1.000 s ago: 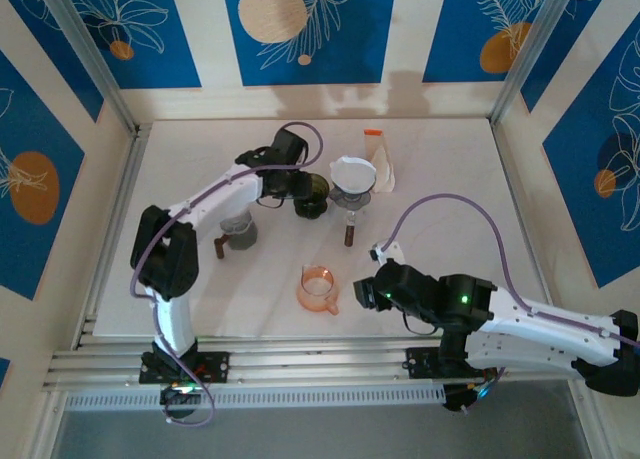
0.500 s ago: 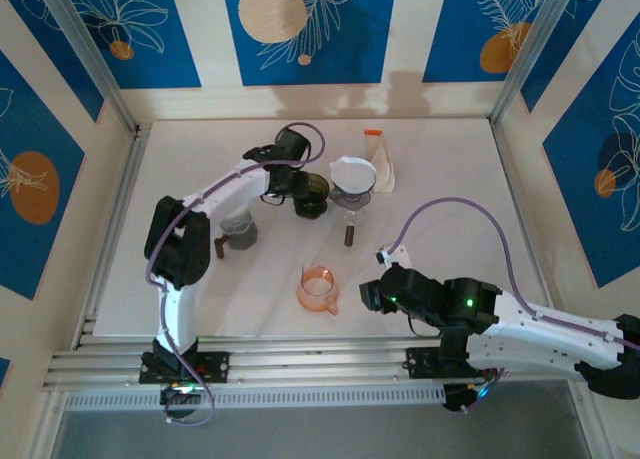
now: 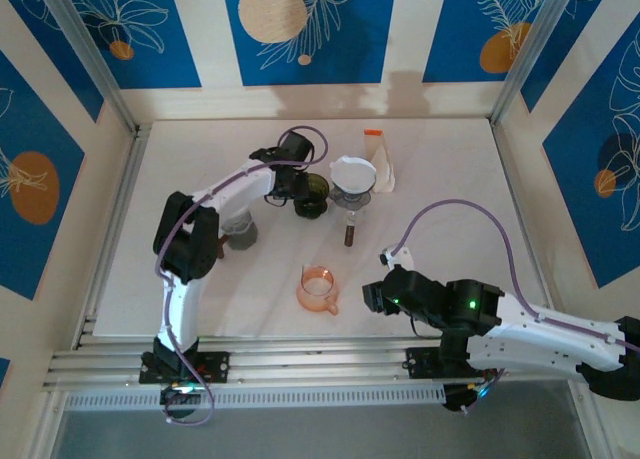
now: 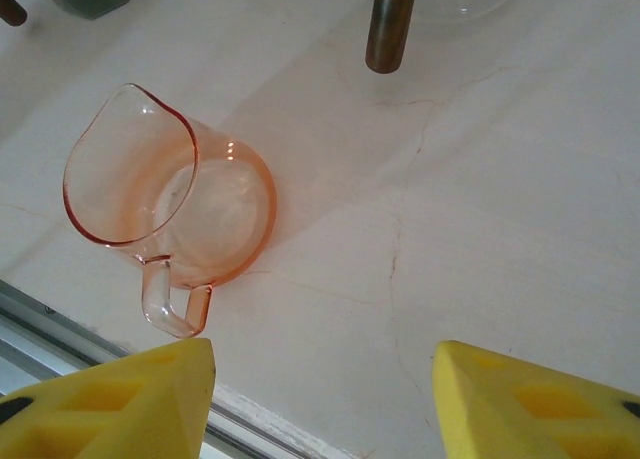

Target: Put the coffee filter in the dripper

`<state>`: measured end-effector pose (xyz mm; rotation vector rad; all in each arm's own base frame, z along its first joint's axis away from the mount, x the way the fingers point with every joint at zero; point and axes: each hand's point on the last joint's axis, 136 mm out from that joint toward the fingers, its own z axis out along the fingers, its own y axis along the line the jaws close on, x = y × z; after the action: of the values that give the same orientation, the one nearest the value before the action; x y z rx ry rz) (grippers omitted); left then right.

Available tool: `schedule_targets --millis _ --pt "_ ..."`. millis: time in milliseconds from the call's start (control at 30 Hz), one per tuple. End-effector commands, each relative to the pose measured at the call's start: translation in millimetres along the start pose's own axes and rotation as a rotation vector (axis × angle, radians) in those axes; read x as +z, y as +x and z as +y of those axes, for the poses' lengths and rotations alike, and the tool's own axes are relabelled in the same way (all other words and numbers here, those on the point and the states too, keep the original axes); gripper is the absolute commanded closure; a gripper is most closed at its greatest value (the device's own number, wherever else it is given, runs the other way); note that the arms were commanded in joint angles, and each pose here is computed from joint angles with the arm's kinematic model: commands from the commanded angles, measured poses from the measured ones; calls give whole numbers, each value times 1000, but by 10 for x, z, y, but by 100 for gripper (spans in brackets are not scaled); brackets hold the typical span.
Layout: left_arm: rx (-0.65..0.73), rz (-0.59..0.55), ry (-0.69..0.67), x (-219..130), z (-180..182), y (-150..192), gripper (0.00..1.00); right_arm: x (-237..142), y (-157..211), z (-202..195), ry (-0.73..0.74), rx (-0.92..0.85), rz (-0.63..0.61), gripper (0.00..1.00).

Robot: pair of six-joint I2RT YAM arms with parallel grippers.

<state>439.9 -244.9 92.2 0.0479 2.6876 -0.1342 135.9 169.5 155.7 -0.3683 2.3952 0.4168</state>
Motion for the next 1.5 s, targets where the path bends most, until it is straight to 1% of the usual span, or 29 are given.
schedule_targets --millis 0,133,400,633,833,1100,1267,1467 --pt "6 -1 -41 34 98 -57 80 -13 10 -89 28 22 -14 40" --pt "8 0 -40 42 105 -55 88 -26 11 -119 35 31 -21 40" --pt "-2 -11 -50 21 141 -87 91 -33 13 -144 41 36 -24 39" --pt "-23 -52 -27 -102 114 -189 100 -31 13 -155 45 40 -26 39" --pt "-63 -109 19 -270 66 -345 100 -40 5 -161 46 41 -29 40" --pt "-133 -148 80 -473 108 -517 100 -62 -7 -176 49 45 -33 39" --pt "-158 -186 122 -689 108 -657 100 -71 -37 -166 45 42 -42 39" --pt "-195 -238 187 -1035 126 -844 100 -70 -50 -174 48 45 -46 39"
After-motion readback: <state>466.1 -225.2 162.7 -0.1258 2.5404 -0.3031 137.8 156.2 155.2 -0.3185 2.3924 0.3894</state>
